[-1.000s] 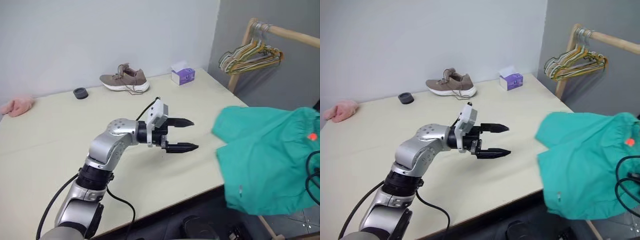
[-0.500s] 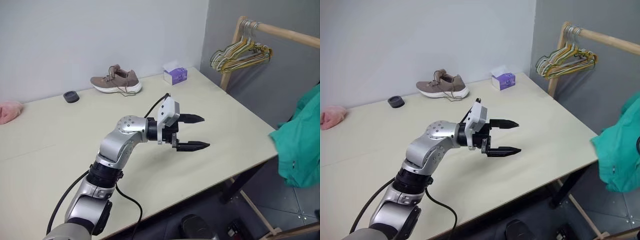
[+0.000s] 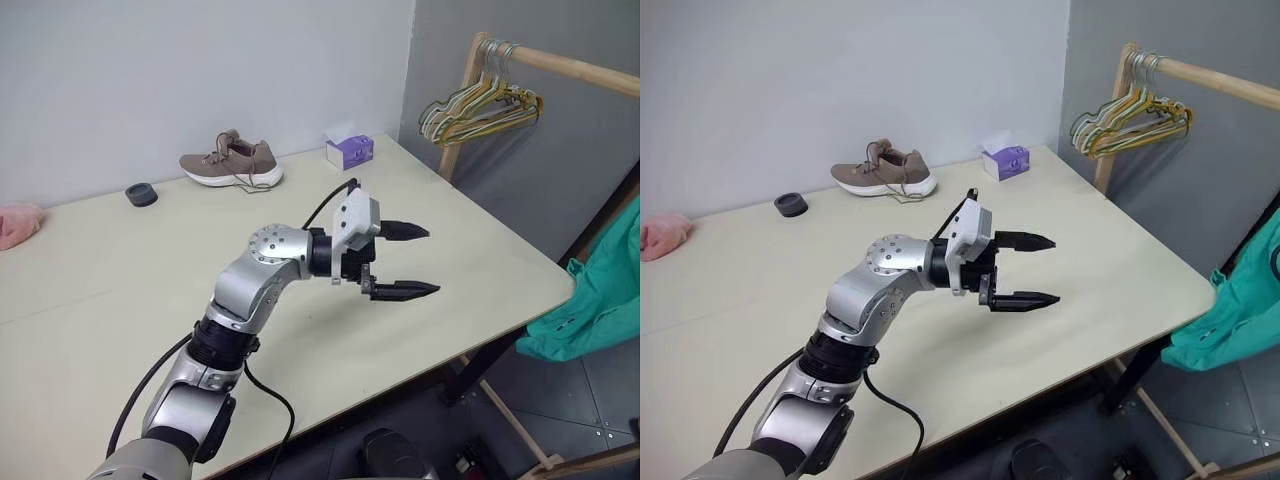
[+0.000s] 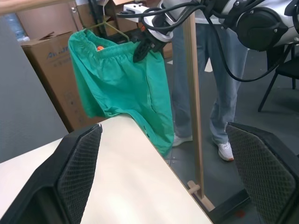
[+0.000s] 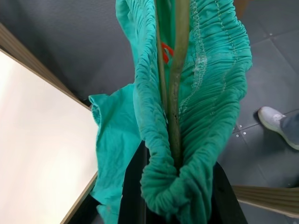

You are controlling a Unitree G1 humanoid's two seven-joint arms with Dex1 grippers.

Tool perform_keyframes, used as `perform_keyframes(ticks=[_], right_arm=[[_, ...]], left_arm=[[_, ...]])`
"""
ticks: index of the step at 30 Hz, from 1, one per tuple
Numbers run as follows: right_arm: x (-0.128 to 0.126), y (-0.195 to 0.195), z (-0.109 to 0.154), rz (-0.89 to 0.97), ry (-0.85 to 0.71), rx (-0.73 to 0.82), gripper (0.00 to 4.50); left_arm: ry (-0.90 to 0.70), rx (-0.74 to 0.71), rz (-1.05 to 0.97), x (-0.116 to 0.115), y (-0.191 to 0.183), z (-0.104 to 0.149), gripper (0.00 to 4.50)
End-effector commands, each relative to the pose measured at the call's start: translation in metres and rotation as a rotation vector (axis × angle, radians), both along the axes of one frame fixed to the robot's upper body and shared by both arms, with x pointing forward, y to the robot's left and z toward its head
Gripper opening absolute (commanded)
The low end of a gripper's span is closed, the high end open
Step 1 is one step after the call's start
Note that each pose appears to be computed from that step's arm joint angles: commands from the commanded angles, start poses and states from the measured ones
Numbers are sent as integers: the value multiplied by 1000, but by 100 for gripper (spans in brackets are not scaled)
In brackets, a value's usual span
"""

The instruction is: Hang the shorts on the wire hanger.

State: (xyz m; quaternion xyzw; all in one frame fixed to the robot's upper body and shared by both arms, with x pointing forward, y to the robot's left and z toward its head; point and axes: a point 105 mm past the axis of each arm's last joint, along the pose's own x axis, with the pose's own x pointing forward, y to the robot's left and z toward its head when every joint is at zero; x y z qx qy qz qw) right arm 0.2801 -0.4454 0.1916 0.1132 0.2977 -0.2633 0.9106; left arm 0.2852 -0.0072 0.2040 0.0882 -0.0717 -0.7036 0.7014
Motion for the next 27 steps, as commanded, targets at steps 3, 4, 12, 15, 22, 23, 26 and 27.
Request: perform_keyframes(ticks=[3, 4, 12, 15, 22, 23, 26, 27], right_arm=[[10, 8, 21, 39, -113, 7, 31], [11, 8, 25, 34, -134, 5, 65], [1, 9, 51, 7, -277, 1, 324], [-9, 2, 64, -52, -333, -46, 438], [-10, 14, 96, -58, -407, -341, 445], [-8, 18, 98, -53, -414, -372, 445], [-11, 17, 102, -86, -409, -442, 445], [-12, 17, 100, -99, -401, -435, 445]], left_arm=[[-55, -39, -7, -3, -3, 16, 449], [-54, -43, -8, -3, -4, 17, 450], [-46, -53, -15, -2, -4, 20, 450], [-50, -46, -8, -1, -1, 19, 450], [-52, -29, 5, 2, 4, 16, 450], [-52, -26, 10, 3, 5, 15, 450], [-56, -14, 29, 6, 10, 14, 450], [-57, -13, 34, 7, 11, 14, 450]])
